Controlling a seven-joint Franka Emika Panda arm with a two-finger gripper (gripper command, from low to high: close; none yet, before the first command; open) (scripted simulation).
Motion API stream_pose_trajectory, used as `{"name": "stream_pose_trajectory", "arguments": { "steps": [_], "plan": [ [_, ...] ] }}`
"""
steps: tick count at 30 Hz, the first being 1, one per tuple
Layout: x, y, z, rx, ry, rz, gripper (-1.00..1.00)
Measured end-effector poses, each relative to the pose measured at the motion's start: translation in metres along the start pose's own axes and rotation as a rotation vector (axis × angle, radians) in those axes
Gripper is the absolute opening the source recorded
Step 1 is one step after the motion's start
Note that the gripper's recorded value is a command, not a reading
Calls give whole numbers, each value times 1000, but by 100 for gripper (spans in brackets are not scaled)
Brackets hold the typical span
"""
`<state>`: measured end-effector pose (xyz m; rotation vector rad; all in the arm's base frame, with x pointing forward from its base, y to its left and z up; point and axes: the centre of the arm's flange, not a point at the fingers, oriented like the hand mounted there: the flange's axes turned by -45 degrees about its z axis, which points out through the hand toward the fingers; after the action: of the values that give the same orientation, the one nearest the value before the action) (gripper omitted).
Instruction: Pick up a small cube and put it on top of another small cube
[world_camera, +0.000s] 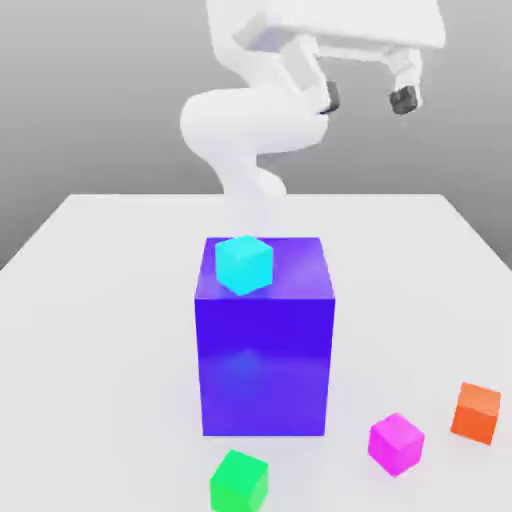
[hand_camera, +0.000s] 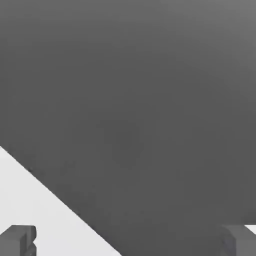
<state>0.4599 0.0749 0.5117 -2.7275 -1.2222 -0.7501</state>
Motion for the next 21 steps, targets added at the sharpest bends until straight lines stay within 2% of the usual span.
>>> {"name": "stream_pose_trajectory", "arguments": {
  "steps": [11, 21],
  "plan": [
    [-16, -54, 138, 187, -117, -477, 0],
    [-56, -115, 236, 334, -220, -930, 0]
  ]
}}
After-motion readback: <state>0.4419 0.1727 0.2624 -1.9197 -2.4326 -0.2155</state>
